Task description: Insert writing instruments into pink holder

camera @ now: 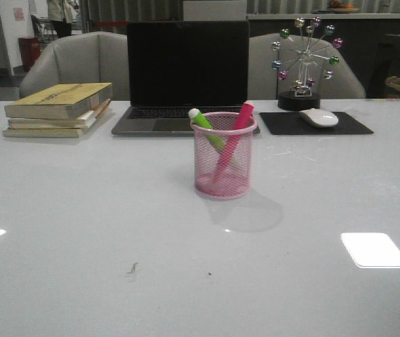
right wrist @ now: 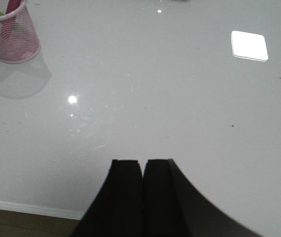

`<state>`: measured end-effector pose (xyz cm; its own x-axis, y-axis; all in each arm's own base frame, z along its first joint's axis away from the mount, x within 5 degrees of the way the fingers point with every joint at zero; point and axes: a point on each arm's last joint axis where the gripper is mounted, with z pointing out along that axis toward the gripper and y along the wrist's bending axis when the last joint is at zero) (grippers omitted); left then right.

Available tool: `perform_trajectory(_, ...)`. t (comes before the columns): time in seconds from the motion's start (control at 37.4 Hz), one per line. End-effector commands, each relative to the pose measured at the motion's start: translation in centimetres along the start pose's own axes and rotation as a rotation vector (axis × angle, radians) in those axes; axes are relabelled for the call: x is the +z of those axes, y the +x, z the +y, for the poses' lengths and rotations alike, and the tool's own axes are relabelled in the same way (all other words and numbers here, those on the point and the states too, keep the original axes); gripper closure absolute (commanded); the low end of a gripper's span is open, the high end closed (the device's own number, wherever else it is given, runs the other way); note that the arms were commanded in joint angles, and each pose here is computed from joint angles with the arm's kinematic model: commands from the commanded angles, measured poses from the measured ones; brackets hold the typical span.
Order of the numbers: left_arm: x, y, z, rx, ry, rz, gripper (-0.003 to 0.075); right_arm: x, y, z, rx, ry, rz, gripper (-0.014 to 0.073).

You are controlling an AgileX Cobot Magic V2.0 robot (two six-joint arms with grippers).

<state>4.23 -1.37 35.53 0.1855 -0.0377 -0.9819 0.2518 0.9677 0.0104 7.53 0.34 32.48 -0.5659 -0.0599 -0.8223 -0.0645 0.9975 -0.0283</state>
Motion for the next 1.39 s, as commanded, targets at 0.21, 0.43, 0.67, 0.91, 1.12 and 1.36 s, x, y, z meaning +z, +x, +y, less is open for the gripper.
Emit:
perform_trajectory(0.21, 0.0, -1.4, 0.2, -0.003, -0.017, -0.082, 0.0328, -0.5, -1.3, 0.1, 0.018, -0.009, -0.092, 0.0573)
perform_trajectory(0.43, 0.0, -1.4, 0.2, -0.003, -0.017, -0.082, 0.0327, -0.5, -1.3, 0.1, 0.017, -0.007, -0.092, 0.0573)
perform_trajectory(0.67, 0.0, -1.4, 0.2, -0.003, -0.017, -0.082, 0.0327, -0.5, -1.4, 0.0, 0.015, -0.003, -0.107, 0.0573)
perform_trajectory(0.91, 0.0, -1.4, 0.2, -0.003, -0.017, -0.082, 0.0328, -1.8, -1.5, 0.1, 0.018, 0.003, -0.251, 0.0573)
perform_trajectory(1.12, 0.0, -1.4, 0.2, -0.003, -0.017, -0.082, 0.0328, -3.8, 0.3, 0.1, 0.017, 0.027, -0.541, 0.0575)
perform_trajectory(1.36, 0.0, -1.4, 0.2, -0.003, -0.017, -0.082, 0.0327, -4.5, 3.5, 0.2, 0.017, 0.047, -0.778, 0.0575)
